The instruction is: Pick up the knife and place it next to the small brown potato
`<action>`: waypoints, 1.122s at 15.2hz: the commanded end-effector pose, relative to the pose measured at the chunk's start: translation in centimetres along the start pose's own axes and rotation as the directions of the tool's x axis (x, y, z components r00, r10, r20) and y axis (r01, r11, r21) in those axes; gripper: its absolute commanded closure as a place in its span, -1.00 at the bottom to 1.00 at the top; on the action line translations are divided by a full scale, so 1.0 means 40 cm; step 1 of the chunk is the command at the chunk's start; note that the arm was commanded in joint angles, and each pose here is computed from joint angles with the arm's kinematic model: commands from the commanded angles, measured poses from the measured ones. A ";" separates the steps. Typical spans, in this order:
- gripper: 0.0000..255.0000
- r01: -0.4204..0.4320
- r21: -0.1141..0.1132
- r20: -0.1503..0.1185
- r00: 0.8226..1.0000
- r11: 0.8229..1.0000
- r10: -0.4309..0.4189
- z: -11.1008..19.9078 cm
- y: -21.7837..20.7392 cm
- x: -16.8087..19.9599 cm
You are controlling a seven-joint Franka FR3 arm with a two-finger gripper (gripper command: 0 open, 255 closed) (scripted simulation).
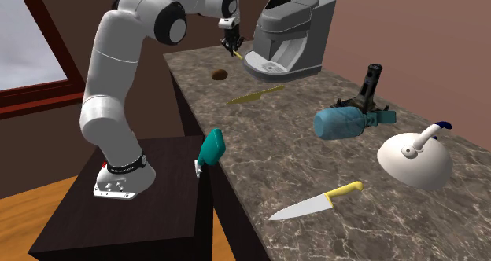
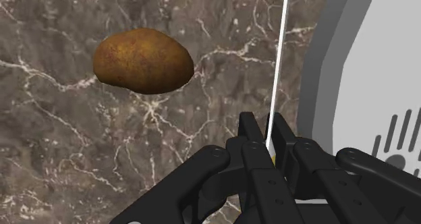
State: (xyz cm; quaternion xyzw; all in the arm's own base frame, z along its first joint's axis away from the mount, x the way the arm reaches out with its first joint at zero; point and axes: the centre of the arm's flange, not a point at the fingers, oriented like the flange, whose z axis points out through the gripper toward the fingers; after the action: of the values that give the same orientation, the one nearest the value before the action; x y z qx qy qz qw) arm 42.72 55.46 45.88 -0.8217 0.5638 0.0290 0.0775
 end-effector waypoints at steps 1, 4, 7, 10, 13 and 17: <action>1.00 -0.002 0.001 -0.002 1.000 1.000 0.002 0.010 -0.010 -0.071; 1.00 -0.002 0.001 -0.002 1.000 1.000 0.002 0.025 -0.023 -0.168; 1.00 -0.002 0.001 -0.002 1.000 1.000 0.002 0.043 -0.039 -0.286; 1.00 -0.002 0.001 -0.002 1.000 1.000 0.002 0.082 -0.035 -0.280; 1.00 -0.002 0.001 -0.002 1.000 1.000 0.002 0.121 -0.032 -0.275; 1.00 -0.002 0.001 -0.002 1.000 1.000 0.002 0.173 -0.027 -0.268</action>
State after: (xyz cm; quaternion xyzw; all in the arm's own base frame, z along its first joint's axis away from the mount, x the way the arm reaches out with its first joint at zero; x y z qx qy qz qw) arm 40.02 66.80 41.08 -0.8212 0.5646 0.0282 0.0771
